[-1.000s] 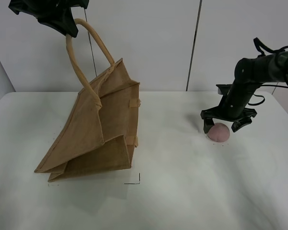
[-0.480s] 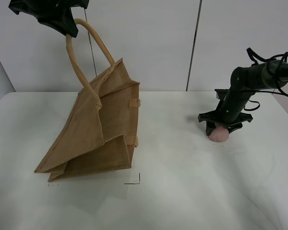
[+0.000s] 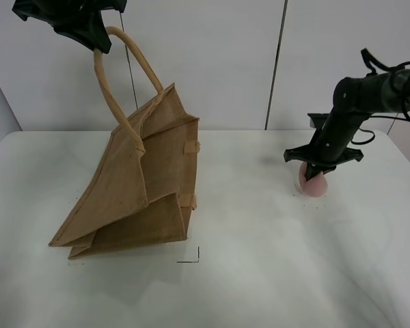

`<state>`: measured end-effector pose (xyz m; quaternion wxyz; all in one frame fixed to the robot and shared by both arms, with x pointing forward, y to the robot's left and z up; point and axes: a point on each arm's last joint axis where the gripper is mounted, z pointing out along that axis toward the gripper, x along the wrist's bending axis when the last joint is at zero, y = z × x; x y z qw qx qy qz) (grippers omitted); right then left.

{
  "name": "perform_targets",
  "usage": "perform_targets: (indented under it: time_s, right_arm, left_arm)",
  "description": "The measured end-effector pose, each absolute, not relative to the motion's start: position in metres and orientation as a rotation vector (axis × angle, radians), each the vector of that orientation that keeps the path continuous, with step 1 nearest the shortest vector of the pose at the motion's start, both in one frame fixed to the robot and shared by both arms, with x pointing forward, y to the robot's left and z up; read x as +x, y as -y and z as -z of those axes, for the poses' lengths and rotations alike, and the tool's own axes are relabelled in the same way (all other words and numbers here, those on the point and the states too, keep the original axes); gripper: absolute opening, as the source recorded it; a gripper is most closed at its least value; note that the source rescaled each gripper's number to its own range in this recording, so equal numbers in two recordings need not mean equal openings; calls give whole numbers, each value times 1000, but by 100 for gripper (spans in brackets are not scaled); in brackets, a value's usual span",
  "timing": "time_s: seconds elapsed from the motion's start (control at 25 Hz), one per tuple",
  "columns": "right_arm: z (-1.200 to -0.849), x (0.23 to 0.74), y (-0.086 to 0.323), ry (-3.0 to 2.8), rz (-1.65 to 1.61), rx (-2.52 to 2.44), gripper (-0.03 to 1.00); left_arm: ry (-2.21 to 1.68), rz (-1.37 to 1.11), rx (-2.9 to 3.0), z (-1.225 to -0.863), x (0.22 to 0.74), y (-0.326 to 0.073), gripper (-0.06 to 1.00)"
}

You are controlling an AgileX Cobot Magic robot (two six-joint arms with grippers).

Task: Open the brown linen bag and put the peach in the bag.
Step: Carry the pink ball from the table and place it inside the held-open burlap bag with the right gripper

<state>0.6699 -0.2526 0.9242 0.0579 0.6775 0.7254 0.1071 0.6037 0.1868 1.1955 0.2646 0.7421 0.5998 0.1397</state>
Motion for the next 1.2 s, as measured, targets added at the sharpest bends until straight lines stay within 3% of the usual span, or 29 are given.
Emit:
perform_targets:
  time_s: [0.28, 0.52, 0.88, 1.2]
  right_arm:
    - [-1034, 671, 233, -2279, -739, 1838, 0]
    - [-1079, 661, 176, -2450, -1003, 1508, 0]
    - [-1066, 631, 55, -2620, -1117, 853, 0]
    - [-986, 636, 10, -2774, -1144, 783, 0]
  left_arm:
    - [-1619, -378, 2007, -1195, 604, -187, 0]
    - [-1618, -379, 2008, -1195, 604, -187, 0]
    - [-1611, -381, 2014, -1195, 604, -187, 0]
    - [-1611, -381, 2014, -1195, 604, -187, 0]
